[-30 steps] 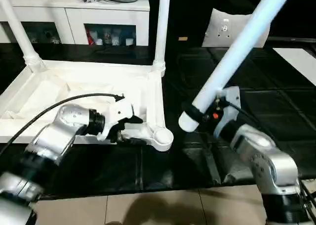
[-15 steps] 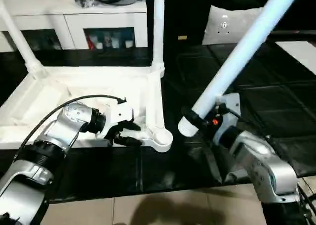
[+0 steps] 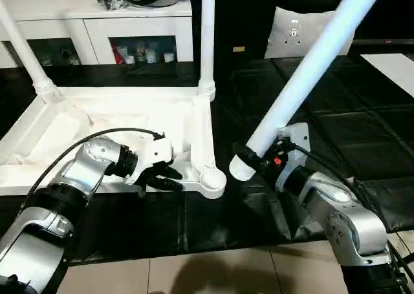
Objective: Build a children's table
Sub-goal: Rotate table base
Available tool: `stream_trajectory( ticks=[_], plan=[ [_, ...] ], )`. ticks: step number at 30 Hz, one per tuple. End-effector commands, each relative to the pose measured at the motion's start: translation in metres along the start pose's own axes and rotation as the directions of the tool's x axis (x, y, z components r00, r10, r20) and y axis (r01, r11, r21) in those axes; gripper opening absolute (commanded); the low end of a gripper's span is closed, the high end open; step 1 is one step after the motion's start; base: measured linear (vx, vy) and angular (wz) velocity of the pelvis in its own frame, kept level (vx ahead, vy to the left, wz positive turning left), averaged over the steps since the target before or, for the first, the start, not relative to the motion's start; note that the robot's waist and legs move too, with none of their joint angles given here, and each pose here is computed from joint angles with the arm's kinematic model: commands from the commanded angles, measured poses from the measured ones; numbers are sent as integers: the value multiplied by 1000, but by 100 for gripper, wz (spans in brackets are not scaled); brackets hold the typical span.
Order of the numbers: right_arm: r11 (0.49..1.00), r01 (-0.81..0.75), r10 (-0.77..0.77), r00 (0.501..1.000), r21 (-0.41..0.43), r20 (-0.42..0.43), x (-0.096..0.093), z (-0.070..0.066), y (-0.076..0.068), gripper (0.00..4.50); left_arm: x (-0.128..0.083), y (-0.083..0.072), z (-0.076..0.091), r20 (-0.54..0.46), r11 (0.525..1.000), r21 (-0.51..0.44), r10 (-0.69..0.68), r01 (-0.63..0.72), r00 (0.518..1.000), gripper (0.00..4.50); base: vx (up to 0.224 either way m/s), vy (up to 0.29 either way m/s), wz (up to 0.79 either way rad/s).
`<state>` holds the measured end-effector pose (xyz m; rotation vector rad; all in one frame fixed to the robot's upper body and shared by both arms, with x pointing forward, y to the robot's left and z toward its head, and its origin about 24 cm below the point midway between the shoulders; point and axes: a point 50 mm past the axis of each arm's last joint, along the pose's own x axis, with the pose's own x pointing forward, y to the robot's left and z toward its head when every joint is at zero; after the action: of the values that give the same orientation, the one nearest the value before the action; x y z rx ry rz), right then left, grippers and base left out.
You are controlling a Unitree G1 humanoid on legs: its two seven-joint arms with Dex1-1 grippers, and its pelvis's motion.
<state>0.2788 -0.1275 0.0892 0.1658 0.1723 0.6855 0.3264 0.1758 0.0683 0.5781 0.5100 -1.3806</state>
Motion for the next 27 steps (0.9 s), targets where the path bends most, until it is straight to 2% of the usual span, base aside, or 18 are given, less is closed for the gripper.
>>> stream_trajectory(
  ticks=[1, 9, 11, 13, 14, 15, 19, 23, 24, 27],
  plan=[
    [1000, -13, 13, 1000, -27, 22, 1, 8, 1, 191, -4, 4, 2, -9, 1000, 19, 22, -22, 1000, 83, 0, 0, 0],
    [999, -27, 27, 1000, -29, 13, 3, 8, 3, 191, -2, 5, -1, -10, 998, -12, 66, -66, 998, 11, 0, 0, 0],
    [999, -33, 33, 999, -30, 6, 3, 8, 4, 191, -1, 5, -3, -23, 995, -29, 90, -91, 996, 11, 0, 0, 0],
    [998, -50, 49, 999, -39, -9, 6, 8, 5, 191, 4, 3, -5, -23, 988, -87, 128, -129, 992, 3, 0, 0, 0],
    [998, -50, 49, 999, -39, -9, 6, 8, 5, 191, 4, 3, -5, -23, 988, -87, 128, -129, 992, 0, 0, 0, 0],
    [997, -64, 63, 998, -49, -17, 9, 11, 5, 191, 12, 0, -4, -12, 975, -154, 162, -162, 987, 0, 0, 0, 0],
    [994, -84, 83, 996, -68, -21, 14, 14, 5, 191, 24, -4, 8, 45, 957, -210, 216, -202, 975, 0, 0, 0, 0],
    [993, -91, 89, 996, -71, -24, 16, 14, 5, 191, 33, -14, 14, 72, 973, -153, 187, -175, 980, 0, 0, 0, 0],
    [993, -93, 91, 995, -72, -28, 16, 13, 5, 191, 37, -21, 16, 73, 984, -86, 162, -156, 984, 0, 0, 0, 0],
    [993, -96, 94, 995, -73, -36, 16, 11, 4, 191, 39, -28, 15, 47, 990, -30, 140, -139, 989, 0, 0, 0, 0]
  ],
)
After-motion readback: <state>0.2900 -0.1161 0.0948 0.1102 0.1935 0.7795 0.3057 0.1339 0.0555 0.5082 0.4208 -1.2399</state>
